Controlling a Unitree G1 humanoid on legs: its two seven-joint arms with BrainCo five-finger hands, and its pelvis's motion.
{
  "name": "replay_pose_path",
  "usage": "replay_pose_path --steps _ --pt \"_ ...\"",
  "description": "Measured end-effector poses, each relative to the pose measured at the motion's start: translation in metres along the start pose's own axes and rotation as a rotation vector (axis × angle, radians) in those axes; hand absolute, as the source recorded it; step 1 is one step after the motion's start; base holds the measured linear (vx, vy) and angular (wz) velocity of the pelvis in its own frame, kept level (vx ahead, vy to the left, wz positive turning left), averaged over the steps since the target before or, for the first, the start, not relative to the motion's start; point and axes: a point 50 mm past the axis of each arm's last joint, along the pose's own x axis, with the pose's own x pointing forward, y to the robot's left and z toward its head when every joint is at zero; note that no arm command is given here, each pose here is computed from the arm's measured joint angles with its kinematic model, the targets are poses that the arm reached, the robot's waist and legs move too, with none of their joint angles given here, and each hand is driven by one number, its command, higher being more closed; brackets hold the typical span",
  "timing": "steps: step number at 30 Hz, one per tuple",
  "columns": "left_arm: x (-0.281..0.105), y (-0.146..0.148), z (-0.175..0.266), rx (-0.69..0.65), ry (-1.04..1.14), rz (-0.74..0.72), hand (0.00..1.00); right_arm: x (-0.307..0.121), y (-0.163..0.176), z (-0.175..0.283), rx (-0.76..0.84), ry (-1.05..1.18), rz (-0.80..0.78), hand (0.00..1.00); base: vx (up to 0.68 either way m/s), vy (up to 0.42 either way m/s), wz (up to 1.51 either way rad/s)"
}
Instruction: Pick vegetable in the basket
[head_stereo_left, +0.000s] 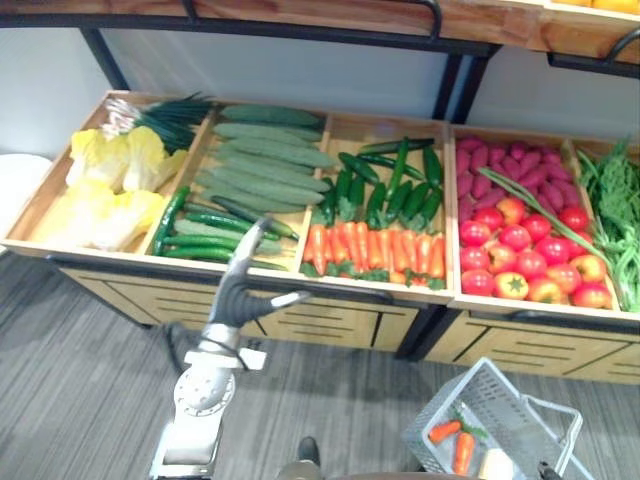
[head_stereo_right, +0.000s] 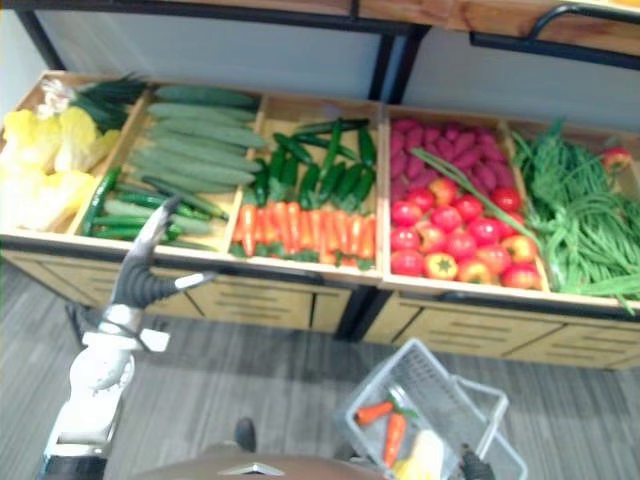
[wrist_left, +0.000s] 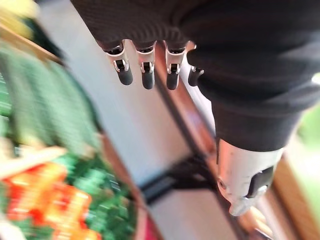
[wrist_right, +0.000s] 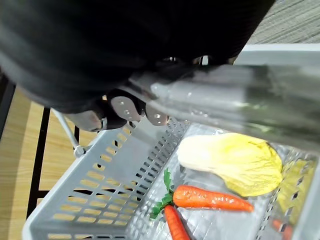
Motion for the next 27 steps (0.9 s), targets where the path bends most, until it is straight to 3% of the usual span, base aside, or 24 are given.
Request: replay_pose_path --steps 3,8,16,20,25,27 --pt "-0.035 0.010 -0.067 0.033 0.359 0.120 0.00 0.000 0.003 0.001 -0.004 -0.012 0.000 1.00 0.03 0.004 0.15" --pt "-0.112 0.019 -0.135 0.054 0.827 0.271 0.00 -0.001 0.011 0.000 -0.030 -0.012 0.007 1.00 0.03 -0.005 0.02" --pt "-0.225 -0.004 -0.172 -0.029 1.387 0.269 0.00 0.000 0.011 -0.002 0.030 0.001 -0.021 1.00 0.01 0.001 -0.02" --pt "-0.249 -0.025 -0.171 -0.114 1.523 0.198 0.00 0.000 0.013 -0.004 0.033 0.018 -0.027 1.00 0.05 0.002 -0.30" --pt "-0.250 -0.058 -0.165 -0.225 1.544 0.136 0.00 -0.001 0.014 -0.007 0.033 0.030 -0.024 1.00 0.06 -0.006 -0.25" --pt "-0.250 -0.057 -0.166 -0.234 1.545 0.150 0.00 -0.001 0.014 -0.008 0.032 0.035 -0.026 1.00 0.08 -0.017 -0.31"
